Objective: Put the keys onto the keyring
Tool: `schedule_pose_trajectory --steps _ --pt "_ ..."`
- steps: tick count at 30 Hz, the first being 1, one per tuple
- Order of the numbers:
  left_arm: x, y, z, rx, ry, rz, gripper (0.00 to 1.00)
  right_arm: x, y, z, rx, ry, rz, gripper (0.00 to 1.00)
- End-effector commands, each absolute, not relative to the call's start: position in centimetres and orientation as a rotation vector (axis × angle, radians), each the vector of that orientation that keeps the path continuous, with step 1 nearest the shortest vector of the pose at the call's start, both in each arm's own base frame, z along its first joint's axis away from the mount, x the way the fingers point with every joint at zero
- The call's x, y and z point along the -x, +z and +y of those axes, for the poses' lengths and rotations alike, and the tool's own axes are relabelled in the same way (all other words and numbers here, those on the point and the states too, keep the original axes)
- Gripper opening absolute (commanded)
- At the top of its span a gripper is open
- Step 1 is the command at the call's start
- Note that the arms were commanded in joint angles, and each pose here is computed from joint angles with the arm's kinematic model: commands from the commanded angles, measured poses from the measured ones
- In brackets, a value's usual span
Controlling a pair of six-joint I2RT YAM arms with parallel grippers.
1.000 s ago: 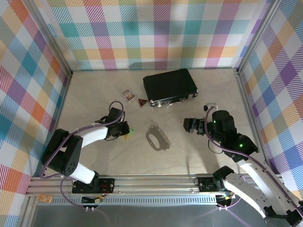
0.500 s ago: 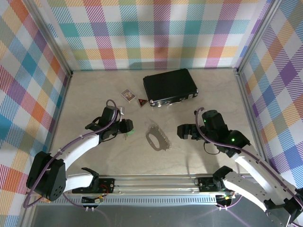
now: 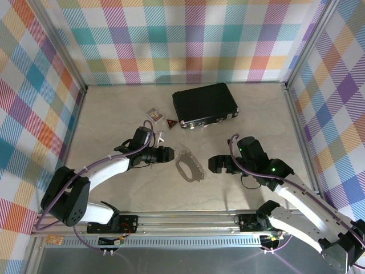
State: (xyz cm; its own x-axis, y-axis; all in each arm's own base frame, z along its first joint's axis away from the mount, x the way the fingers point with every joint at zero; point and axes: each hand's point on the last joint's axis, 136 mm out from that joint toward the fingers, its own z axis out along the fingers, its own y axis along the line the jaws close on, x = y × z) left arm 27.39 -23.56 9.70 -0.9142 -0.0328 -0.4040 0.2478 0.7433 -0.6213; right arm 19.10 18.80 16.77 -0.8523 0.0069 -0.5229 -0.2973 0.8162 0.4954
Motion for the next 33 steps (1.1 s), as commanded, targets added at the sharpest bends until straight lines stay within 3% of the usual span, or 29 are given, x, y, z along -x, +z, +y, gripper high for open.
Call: schedule_pose_trajectory --steps 1,19,33 --pt "-27.7 10.7 -25.2 -0.214 -1.070 2.500 0.42 -19.1 16.7 20.1 0.312 0.849 2.444 0.99" --pt "-19.5 11.5 -28.9 -0.531 -0.784 2.482 0.39 -20.5 12.9 16.9 0.182 0.684 2.437 0.99" --pt "-17.6 8.5 -33.1 -0.791 -0.577 2.534 0.42 -21.1 10.7 14.2 -0.037 0.702 2.433 0.99"
